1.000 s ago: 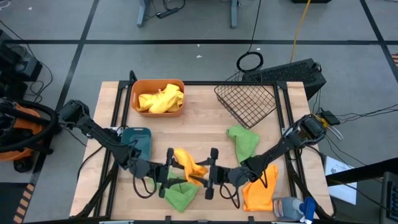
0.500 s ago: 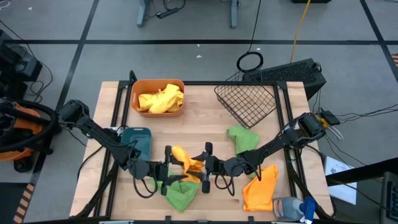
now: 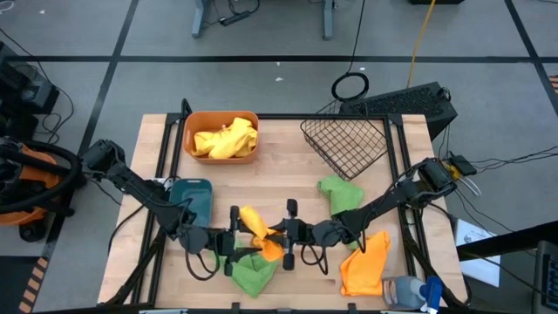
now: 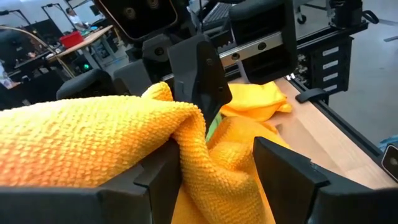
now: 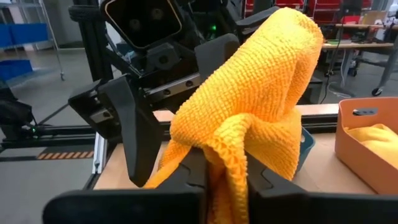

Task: Sort microfiber towel by color & place in baskets
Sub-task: Put the top orange microfiber towel into the metal wire basket

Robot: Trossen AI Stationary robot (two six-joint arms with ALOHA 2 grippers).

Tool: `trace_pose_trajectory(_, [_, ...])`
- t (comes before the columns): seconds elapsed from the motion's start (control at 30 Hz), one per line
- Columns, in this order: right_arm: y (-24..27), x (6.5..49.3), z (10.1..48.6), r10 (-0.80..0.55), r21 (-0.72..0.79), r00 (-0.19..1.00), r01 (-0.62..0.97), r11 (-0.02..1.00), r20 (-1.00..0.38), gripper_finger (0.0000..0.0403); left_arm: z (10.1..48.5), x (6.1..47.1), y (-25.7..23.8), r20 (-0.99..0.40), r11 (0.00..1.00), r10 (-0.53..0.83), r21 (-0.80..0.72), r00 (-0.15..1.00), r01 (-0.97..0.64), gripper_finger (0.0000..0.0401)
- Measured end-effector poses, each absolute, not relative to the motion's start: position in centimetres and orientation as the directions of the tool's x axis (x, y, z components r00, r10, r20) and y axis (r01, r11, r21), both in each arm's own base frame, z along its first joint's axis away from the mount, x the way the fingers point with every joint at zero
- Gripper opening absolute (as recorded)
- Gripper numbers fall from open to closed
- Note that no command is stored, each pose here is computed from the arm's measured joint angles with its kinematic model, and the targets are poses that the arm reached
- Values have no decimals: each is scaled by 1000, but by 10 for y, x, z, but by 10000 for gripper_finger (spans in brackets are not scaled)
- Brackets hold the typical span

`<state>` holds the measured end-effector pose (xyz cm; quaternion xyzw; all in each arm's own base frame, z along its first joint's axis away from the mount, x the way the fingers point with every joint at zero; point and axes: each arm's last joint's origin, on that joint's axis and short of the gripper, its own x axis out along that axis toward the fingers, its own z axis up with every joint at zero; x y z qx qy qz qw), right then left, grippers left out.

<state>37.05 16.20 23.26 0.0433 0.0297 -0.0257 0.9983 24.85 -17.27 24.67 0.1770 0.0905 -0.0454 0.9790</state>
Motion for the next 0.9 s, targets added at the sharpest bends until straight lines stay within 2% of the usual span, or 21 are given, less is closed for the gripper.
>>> trace_pose_trajectory(0.3, [163, 370, 236, -34, 55, 998, 37, 998, -56, 10, 260, 230, -176, -186, 935, -63, 334, 980, 123, 206])
trace_pose_trajectory(0.57, [167, 360, 237, -36, 14, 990, 38, 999, -139, 7, 258, 217, -180, -249, 926, -69, 345, 966, 156, 206])
trace_pose_trajectory(0.67, [168, 357, 239, -36, 5, 987, 38, 999, -156, 7, 265, 212, -182, -215, 934, -85, 323, 973, 153, 206])
trace_pose_trajectory(0.9, [168, 352, 251, -31, 1, 991, 31, 1000, -127, 7, 270, 207, -183, -174, 943, -8, 327, 985, 66, 206])
